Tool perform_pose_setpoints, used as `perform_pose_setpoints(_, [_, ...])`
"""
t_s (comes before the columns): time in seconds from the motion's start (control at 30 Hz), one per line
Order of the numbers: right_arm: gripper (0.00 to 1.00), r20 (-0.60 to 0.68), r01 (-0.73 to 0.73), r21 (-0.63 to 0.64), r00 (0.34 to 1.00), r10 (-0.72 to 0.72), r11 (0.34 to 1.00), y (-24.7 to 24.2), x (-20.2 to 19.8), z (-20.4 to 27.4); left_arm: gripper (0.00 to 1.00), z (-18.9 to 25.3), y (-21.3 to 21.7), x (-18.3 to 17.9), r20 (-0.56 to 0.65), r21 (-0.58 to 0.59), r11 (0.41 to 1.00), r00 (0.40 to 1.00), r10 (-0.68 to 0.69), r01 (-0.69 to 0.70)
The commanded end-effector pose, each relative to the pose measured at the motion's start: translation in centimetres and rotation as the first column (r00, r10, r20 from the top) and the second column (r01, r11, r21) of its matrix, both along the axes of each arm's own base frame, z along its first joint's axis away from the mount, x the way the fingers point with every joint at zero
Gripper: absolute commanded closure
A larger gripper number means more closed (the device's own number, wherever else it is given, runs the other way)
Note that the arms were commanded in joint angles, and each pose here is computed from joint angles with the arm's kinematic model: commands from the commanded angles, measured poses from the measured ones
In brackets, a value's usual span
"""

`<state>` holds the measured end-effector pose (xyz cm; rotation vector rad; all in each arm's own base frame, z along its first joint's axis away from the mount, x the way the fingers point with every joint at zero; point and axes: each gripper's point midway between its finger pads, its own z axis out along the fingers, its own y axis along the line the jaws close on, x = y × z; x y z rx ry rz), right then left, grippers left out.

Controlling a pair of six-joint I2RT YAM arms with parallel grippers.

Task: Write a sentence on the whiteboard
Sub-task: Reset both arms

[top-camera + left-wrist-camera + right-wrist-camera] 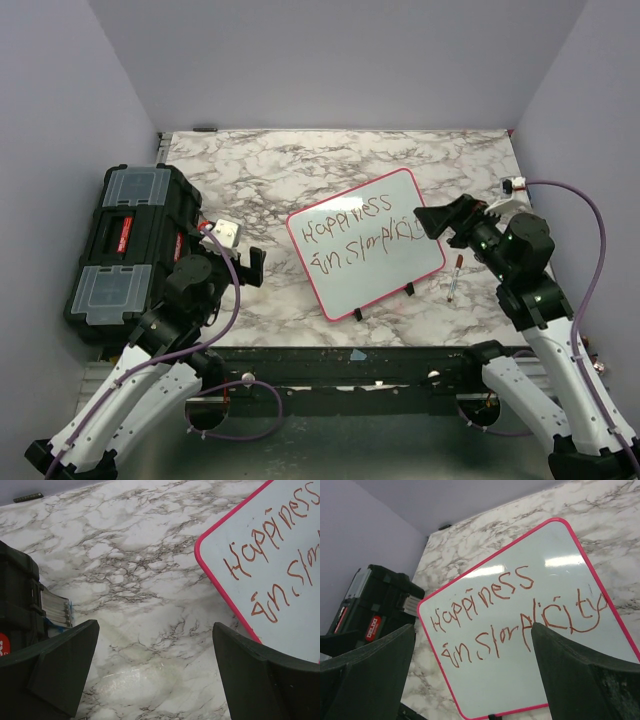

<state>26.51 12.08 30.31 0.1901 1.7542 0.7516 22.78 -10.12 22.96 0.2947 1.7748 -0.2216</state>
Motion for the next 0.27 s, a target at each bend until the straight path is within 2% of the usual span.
perform_pose_setpoints(0.0, [0.0, 0.014, -0.089, -0.011, 0.996, 0.089, 0.996, 1.14, -0.89, -0.08, 0.01, 0.83, -0.21, -0.05, 0.016, -0.025, 1.0, 1.0, -0.011, 0.011])
perform_pose_setpoints(0.23, [0.0, 0.064, -0.114, -0.073, 0.991, 0.118, 0.991, 1.18, -0.94, 0.53, 0.01, 0.85, -0.1, -0.04, 0.017, -0.027, 1.0, 1.0, -0.006, 0.006])
